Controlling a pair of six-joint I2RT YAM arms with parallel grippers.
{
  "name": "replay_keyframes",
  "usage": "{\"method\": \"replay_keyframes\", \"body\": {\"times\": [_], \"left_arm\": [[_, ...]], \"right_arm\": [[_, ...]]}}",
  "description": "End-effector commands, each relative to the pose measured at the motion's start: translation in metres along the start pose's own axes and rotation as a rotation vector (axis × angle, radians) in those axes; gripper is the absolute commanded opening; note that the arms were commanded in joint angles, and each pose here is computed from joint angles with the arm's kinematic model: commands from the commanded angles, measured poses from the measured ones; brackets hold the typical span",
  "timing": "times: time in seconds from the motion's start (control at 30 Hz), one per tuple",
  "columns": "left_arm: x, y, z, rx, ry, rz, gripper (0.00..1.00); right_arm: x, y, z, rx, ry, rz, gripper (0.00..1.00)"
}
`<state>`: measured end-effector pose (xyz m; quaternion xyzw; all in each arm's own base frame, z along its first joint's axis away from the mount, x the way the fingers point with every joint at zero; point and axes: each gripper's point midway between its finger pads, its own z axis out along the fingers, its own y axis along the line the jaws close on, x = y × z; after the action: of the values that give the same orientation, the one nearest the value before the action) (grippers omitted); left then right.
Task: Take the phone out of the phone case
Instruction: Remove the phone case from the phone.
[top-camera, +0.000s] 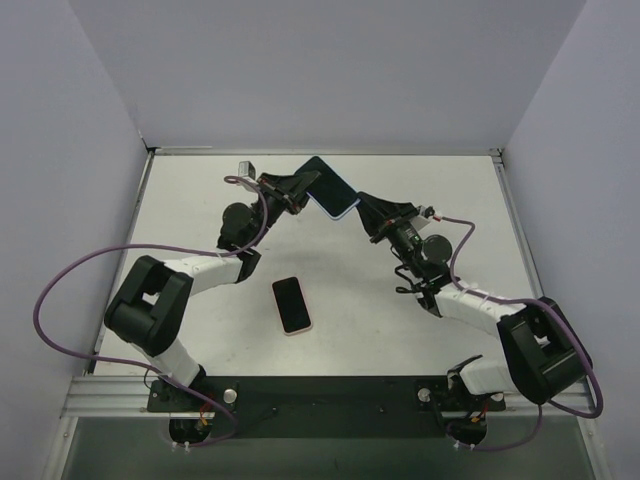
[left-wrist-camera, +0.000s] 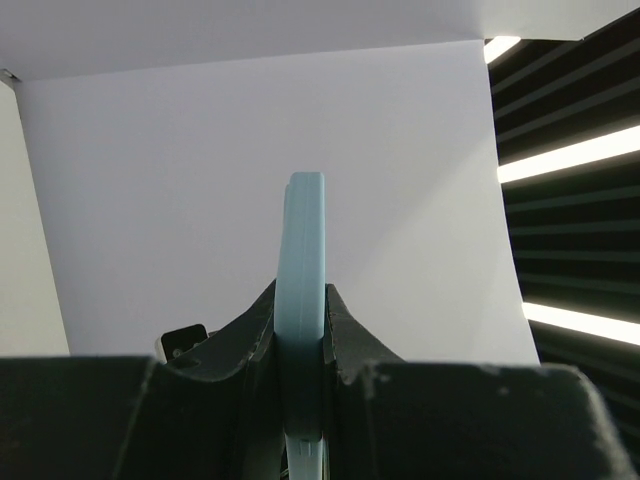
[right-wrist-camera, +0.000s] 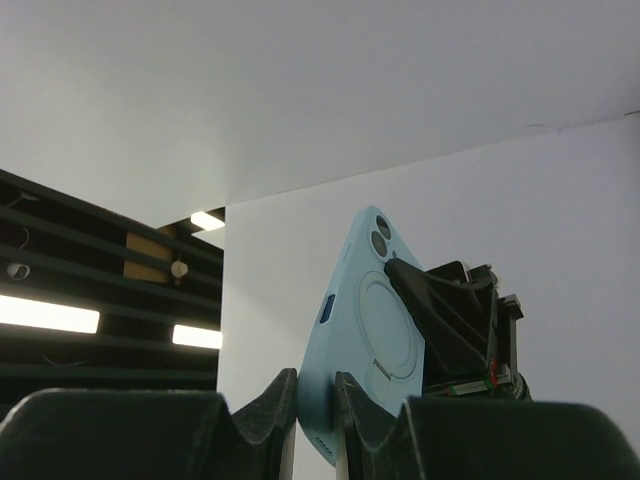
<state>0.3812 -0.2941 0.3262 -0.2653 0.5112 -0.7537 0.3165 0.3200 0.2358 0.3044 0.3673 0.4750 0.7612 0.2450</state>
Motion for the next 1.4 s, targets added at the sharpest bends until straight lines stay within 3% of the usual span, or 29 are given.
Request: {"method": "replay_keyframes", "body": {"times": [0.0,0.63,0.83,0.97,1.03,1.07,1.13,1.17,1.23,1.37], "left_arm": [[0.080,-0.191,-0.057,0.666,0.273,0.079,0.00],[0.098,-0.262,-0.082,0.850,0.292,0.088,0.00],[0.098,-0.257,-0.079,0.807,0.284,0.069,0.00],[0.097,-0.248,-0.074,0.732,0.277,0.059,0.00],[0.097,-0.241,-0.068,0.686,0.276,0.062,0.00],[0.097,-0.240,-0.067,0.672,0.275,0.067,0.00],[0.098,-0.234,-0.062,0.635,0.279,0.073,0.00],[0.098,-0.232,-0.061,0.624,0.282,0.074,0.00],[0.100,-0.226,-0.056,0.591,0.296,0.074,0.00],[0.103,-0.210,-0.045,0.528,0.328,0.065,0.00]], "right_arm": [[0.038,0.059,-0.001,-0.252,0.134,0.006,0.00],[0.056,0.075,0.023,-0.298,0.173,0.032,0.00],[0.068,0.073,0.023,-0.295,0.231,-0.066,0.00],[0.069,0.042,0.022,-0.134,0.272,-0.201,0.00],[0.070,0.015,0.020,0.023,0.308,-0.329,0.00],[0.059,-0.017,0.017,0.189,0.290,-0.352,0.00],[0.062,-0.019,0.012,0.240,0.316,-0.520,0.00],[0.055,-0.039,0.003,0.358,0.319,-0.548,0.00],[0.055,-0.037,-0.001,0.381,0.347,-0.643,0.00],[0.048,-0.056,-0.017,0.498,0.412,-0.689,0.00]]}}
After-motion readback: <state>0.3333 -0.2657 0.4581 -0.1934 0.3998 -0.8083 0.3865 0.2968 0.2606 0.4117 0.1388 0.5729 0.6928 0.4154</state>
